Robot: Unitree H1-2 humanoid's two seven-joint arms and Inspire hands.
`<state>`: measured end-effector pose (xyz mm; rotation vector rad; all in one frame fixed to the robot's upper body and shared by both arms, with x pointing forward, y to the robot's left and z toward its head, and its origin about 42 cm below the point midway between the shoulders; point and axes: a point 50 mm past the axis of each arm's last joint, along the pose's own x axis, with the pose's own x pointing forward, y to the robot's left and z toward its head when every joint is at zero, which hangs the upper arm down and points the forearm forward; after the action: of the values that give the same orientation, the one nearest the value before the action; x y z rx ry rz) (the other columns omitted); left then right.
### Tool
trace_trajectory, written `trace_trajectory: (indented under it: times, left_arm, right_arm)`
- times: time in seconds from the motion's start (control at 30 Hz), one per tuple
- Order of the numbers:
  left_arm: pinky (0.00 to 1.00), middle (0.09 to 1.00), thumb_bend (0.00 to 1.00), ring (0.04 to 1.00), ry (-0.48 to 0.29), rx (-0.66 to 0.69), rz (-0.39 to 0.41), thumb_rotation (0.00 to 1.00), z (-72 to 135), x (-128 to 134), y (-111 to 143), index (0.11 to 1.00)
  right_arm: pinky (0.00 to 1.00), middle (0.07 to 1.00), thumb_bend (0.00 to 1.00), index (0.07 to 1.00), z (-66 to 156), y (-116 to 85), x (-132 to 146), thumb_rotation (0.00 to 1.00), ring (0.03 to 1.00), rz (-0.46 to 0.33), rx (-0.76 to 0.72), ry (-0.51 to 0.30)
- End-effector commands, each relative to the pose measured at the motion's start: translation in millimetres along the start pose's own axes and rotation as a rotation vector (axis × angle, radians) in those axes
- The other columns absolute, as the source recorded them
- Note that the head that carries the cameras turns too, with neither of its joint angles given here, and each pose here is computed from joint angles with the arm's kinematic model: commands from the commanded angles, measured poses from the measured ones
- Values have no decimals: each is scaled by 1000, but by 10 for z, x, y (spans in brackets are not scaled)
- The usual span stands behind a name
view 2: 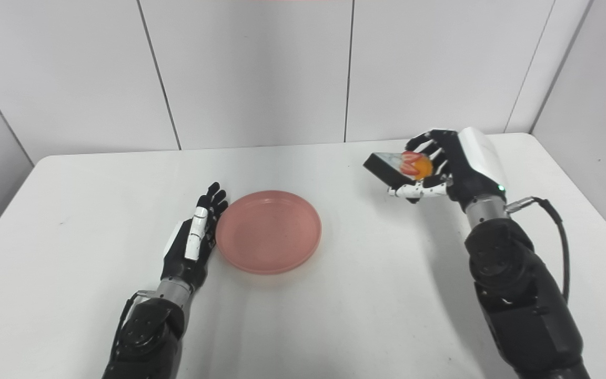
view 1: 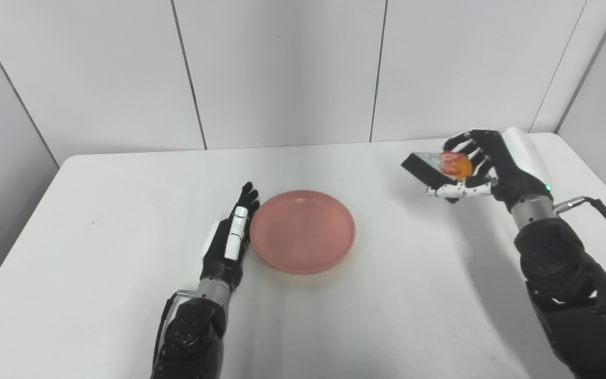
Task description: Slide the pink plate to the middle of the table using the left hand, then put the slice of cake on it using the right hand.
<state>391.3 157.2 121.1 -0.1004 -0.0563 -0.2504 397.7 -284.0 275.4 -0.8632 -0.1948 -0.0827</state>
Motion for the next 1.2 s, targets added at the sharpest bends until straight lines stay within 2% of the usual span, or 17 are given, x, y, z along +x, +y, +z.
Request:
trace_trajectory:
  times: [0.0,0.23,0.43,0.63,0.87,1.0,1.03,1.1,1.13,1.17]
  left_arm:
    - [1000,1000,650,1000,-49,7,-28,1000,132,118,-128,1000]
    - [1000,1000,644,1000,-68,5,-23,1000,123,140,-170,1000]
    - [1000,1000,638,1000,-72,34,-6,1000,115,155,-188,1000]
    - [1000,1000,661,1000,-88,55,18,1000,88,173,-231,1000]
    - [1000,1000,670,1000,-89,35,14,1000,90,188,-267,1000]
    - [1000,1000,683,1000,-92,33,20,1000,86,189,-282,1000]
    - [1000,1000,685,1000,-92,32,20,1000,87,190,-284,1000]
    - [1000,1000,680,1000,-90,41,19,1000,89,186,-278,1000]
    - [1000,1000,682,1000,-91,47,20,1000,86,185,-274,1000]
    - [1000,1000,681,1000,-94,48,22,1000,85,183,-272,1000]
  right_arm:
    - [285,448,521,532,225,-104,35,0,362,-25,-4,-117]
    - [281,432,519,537,439,196,48,0,358,79,25,-177]
    - [260,422,518,537,671,445,119,0,334,131,-8,-217]
    - [260,413,518,531,801,673,201,0,336,181,0,-245]
    - [287,419,520,525,881,1004,296,0,369,240,-60,-295]
    - [252,405,519,522,902,1174,336,0,334,266,-81,-311]
    - [247,440,523,505,901,1209,344,0,329,270,-93,-314]
    - [264,417,521,520,898,1286,357,0,353,274,-126,-327]
    - [254,447,524,504,897,1320,362,0,340,276,-143,-336]
    - [247,419,521,513,891,1362,366,0,332,278,-160,-345]
